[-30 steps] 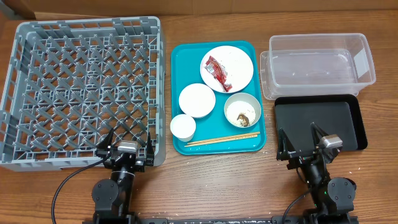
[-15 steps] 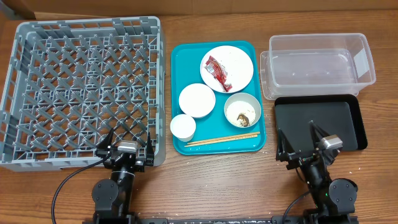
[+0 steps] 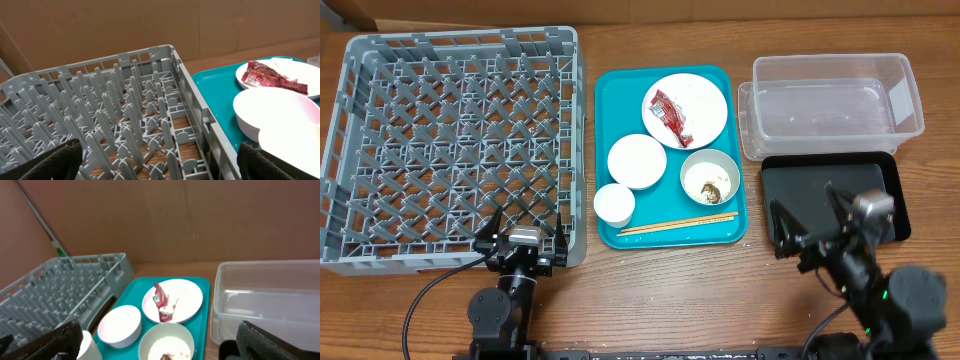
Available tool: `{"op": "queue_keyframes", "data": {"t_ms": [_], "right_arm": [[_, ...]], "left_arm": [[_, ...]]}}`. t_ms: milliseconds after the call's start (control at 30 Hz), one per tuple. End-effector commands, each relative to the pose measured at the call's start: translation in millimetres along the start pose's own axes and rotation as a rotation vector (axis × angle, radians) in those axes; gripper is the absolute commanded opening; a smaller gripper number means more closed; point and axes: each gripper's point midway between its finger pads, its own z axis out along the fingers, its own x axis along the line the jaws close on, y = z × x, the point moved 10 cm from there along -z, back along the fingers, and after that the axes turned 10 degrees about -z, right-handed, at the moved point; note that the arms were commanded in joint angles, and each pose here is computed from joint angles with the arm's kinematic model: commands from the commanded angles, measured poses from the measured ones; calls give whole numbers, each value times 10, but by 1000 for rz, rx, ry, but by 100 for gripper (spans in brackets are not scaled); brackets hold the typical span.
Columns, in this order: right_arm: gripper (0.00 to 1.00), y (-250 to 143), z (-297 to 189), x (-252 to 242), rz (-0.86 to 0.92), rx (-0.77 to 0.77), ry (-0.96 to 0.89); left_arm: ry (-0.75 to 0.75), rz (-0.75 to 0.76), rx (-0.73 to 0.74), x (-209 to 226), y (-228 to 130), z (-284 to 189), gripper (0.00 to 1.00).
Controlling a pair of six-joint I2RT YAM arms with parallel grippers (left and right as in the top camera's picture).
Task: Sort waste into correct bins and load items into the dishwasher
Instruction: 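Reach the right gripper to the red wrapper and tissue on the plate, then grasp the wrapper and tissue and drop them into the clear bin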
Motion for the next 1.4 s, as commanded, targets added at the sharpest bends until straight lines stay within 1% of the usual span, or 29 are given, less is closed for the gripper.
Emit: {"op": "queue_keyframes", "data": {"t_ms": [0, 67, 200, 267, 333, 400, 467, 533, 567, 633, 667, 800, 933, 1067, 1233, 1300, 1367], "right_arm": [[100, 280, 201, -10, 0, 82, 56], [100, 436, 386, -39, 11, 132, 88], [100, 746, 922, -113, 56, 255, 154], [100, 837, 1294, -114, 46, 365, 191], [100, 846, 1677, -76, 20, 483, 223], [100, 783, 2147, -18, -3, 627, 205], [100, 683, 2510, 50, -19, 718, 193], [100, 549, 2866, 125, -22, 764, 219], [100, 428, 3059, 155, -24, 782, 229], [100, 232, 3275, 190, -27, 795, 242], [100, 49, 3422, 205, -27, 808, 248], [100, -367, 3690, 182, -22, 846, 241], [97, -684, 3860, 77, -56, 876, 154], [98, -1035, 3992, -5, -98, 919, 67], [98, -1295, 4057, -63, -122, 959, 19], [92, -1326, 4059, -65, -122, 962, 19], [73, -1333, 4058, -66, -122, 963, 19]], "left_arm": [[13, 14, -9, 13, -1, -4, 100], [13, 14, -9, 13, -1, -4, 100], [13, 14, -9, 13, -1, -4, 100], [13, 14, -9, 13, -1, -4, 100], [13, 14, -9, 13, -1, -4, 100], [13, 14, -9, 13, -1, -4, 100], [13, 14, -9, 13, -1, -4, 100], [13, 14, -9, 13, -1, -4, 100], [13, 14, -9, 13, -1, -4, 100], [13, 14, -9, 13, -1, -4, 100], [13, 14, -9, 13, -1, -4, 100], [13, 14, -9, 13, -1, -4, 100], [13, 14, -9, 13, -1, -4, 100], [13, 14, -9, 13, -1, -4, 100], [13, 14, -9, 13, -1, -4, 100], [13, 14, -9, 13, -1, -4, 100], [13, 14, -9, 13, -1, -4, 100]]}}
